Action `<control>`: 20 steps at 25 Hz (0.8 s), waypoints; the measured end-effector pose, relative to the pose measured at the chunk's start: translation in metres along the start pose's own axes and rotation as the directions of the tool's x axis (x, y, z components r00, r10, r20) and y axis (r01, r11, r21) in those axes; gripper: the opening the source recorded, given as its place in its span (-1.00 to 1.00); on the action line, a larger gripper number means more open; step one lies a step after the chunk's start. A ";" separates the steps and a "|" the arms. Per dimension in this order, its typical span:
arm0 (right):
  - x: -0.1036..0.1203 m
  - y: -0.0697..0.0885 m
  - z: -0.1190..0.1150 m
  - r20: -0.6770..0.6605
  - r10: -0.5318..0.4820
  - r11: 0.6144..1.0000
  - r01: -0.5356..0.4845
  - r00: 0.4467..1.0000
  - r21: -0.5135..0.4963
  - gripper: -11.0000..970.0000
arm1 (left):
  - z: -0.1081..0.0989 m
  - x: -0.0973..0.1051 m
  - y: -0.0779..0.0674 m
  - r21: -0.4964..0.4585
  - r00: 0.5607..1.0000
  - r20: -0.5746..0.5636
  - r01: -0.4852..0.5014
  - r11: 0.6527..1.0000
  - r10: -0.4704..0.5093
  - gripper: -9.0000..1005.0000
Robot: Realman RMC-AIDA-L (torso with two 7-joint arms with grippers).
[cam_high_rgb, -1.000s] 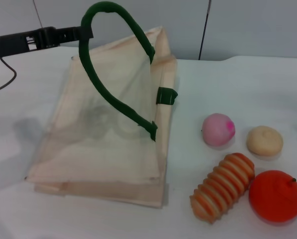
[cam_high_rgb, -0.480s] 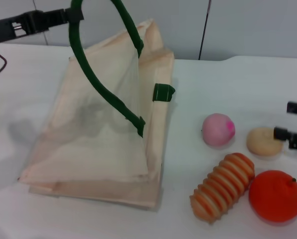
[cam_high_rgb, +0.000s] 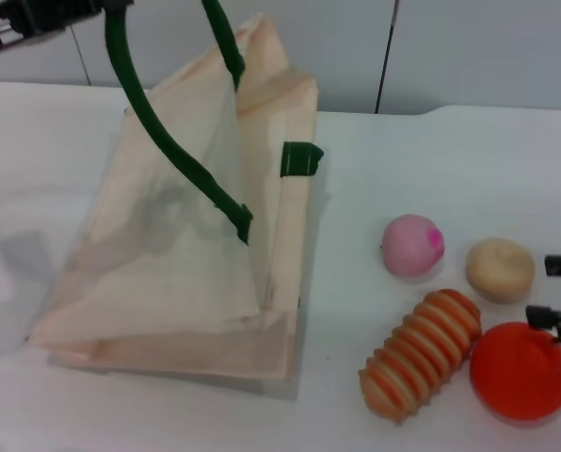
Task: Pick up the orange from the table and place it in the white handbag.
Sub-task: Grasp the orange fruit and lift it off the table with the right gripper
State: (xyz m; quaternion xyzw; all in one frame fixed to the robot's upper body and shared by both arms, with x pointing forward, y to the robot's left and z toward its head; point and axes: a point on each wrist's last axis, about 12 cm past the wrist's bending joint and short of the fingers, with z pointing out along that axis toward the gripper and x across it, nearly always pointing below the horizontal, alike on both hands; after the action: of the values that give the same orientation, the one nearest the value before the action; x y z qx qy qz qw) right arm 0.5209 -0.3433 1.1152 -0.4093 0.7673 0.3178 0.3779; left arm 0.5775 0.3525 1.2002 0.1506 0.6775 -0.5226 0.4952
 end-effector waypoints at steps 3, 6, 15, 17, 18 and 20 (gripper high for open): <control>0.003 0.000 0.002 -0.063 0.020 1.000 -0.021 0.998 -0.014 0.70 | -0.002 -0.002 -0.001 0.006 1.000 0.019 0.000 1.000 0.000 -0.74; 0.004 -0.001 0.005 -0.119 0.032 0.999 -0.036 0.992 -0.027 0.69 | -0.003 -0.003 -0.001 0.005 1.000 0.028 -0.001 1.000 0.001 -0.74; 0.000 0.003 0.013 -0.191 0.024 0.994 -0.044 0.981 -0.104 0.67 | -0.004 -0.005 -0.001 0.005 1.000 0.031 0.002 1.000 -0.002 -0.74; -0.001 0.004 0.016 -0.209 0.023 0.992 -0.047 0.978 -0.113 0.67 | -0.004 -0.005 -0.001 0.005 0.999 0.033 0.001 1.000 -0.001 -0.74; 0.000 0.004 0.018 -0.220 0.024 0.992 -0.050 0.975 -0.116 0.66 | -0.004 -0.005 -0.001 0.005 0.999 0.035 0.000 1.000 -0.001 -0.74; 0.001 0.004 0.021 -0.243 0.029 0.992 -0.058 0.970 -0.114 0.66 | -0.005 -0.006 -0.001 0.006 0.999 0.044 -0.001 1.000 0.001 -0.74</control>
State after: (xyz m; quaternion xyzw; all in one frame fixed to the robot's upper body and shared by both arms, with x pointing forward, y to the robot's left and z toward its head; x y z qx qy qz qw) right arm 0.5237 -0.3254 1.1046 -0.4499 0.7957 0.3197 0.2494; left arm 0.5767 0.3578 1.2053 0.1409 0.6648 -0.5275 0.5098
